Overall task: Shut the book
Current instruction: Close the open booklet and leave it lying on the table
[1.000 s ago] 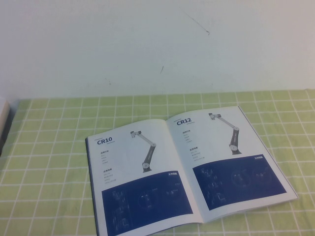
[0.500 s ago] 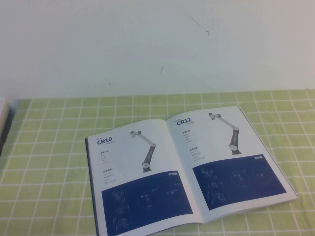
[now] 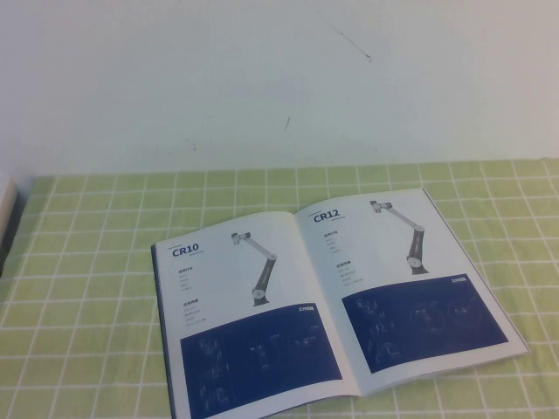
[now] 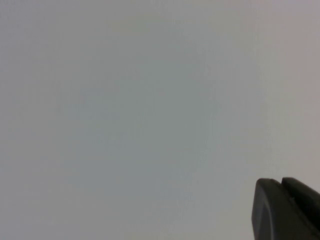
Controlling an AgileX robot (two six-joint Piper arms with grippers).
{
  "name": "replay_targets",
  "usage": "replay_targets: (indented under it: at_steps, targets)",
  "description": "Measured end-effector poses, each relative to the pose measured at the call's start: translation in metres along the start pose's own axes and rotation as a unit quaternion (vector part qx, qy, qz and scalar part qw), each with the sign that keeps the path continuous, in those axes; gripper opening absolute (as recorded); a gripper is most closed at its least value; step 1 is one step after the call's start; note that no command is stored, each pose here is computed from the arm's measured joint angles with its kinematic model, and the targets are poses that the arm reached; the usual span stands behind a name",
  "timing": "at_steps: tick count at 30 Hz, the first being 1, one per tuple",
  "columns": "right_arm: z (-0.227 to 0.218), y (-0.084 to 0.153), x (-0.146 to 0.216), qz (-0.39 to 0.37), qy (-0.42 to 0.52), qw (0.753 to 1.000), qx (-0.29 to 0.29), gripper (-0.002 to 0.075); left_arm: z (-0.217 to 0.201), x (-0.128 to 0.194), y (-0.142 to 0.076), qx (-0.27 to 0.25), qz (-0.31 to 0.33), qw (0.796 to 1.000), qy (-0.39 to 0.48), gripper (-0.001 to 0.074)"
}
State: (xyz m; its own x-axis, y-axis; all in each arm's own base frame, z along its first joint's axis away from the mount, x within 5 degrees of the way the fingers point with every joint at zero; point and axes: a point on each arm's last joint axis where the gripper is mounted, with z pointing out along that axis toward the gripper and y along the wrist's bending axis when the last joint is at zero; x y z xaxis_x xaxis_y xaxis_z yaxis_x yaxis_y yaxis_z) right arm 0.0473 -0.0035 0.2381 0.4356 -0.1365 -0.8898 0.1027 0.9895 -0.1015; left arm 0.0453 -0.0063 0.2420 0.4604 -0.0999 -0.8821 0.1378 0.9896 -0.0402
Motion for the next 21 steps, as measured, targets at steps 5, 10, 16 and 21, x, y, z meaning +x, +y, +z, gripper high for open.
replay_targets:
  at_steps: [5, 10, 16, 21]
  targets:
    - [0.0, -0.007, -0.008, 0.061, -0.042, 0.997, 0.037, -0.0003, 0.0, -0.004, 0.002, -0.009, -0.025, 0.999, -0.021, -0.0003]
    - [0.008, -0.004, -0.027, 0.018, 0.045, 0.999, 0.0, -0.0003, 0.006, -0.015, 0.002, -0.02, -0.041, 0.998, 0.049, -0.0003]
    - [0.031, -0.003, -0.093, -0.006, 0.133, 0.989, -0.06, -0.0003, 0.028, -0.07, -0.001, -0.024, -0.038, 0.992, 0.119, -0.0003]
    - [0.074, -0.001, -0.116, -0.011, 0.236, 0.967, -0.099, -0.0003, 0.058, -0.087, -0.002, -0.033, -0.038, 0.972, 0.229, -0.0003]
